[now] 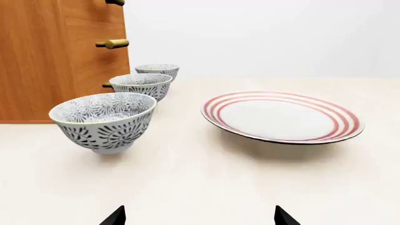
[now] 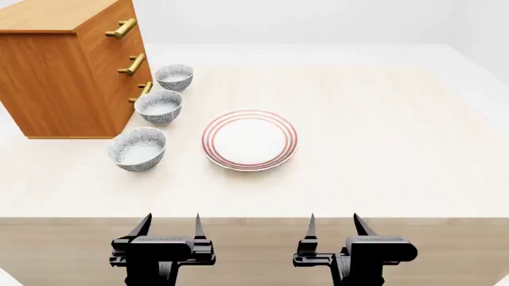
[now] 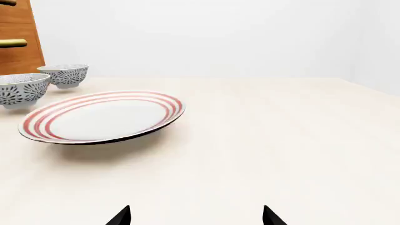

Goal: Put the bowl in the middle on the plate.

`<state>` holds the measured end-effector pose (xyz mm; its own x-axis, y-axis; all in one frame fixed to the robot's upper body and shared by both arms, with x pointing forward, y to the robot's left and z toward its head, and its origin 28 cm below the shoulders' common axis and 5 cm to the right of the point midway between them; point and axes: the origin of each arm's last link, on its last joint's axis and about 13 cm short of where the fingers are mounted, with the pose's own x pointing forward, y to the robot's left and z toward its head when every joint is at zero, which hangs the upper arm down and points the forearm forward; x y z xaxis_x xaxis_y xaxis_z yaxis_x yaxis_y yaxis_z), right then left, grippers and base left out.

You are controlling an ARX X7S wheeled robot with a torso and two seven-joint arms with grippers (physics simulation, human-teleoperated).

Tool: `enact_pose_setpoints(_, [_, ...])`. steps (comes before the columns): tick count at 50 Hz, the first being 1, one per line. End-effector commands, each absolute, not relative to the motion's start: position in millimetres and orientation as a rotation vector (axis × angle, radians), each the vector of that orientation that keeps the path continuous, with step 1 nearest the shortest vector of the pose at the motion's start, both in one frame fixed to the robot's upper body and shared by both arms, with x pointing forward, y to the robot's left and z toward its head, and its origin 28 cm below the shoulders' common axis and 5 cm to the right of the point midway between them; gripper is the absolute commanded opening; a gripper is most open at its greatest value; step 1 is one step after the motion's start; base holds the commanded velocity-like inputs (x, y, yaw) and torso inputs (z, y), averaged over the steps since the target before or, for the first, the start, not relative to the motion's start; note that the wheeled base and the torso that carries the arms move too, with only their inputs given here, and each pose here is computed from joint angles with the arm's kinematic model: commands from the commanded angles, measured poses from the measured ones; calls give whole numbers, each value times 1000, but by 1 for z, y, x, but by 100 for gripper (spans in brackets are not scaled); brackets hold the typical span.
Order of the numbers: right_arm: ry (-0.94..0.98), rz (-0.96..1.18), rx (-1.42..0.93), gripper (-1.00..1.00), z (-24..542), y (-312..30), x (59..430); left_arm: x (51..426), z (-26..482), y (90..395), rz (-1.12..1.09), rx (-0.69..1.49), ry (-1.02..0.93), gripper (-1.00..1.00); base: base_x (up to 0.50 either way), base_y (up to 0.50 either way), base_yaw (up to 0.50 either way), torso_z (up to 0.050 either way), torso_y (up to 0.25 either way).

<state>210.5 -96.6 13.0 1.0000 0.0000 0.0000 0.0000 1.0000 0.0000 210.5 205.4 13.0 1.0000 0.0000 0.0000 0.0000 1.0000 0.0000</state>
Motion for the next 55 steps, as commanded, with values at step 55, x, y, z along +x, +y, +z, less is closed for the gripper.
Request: enact_pose_setpoints(55, [-39, -81, -90, 100, 109, -109, 227, 232, 104, 203, -11, 11, -89, 100, 273, 0, 0, 0, 0])
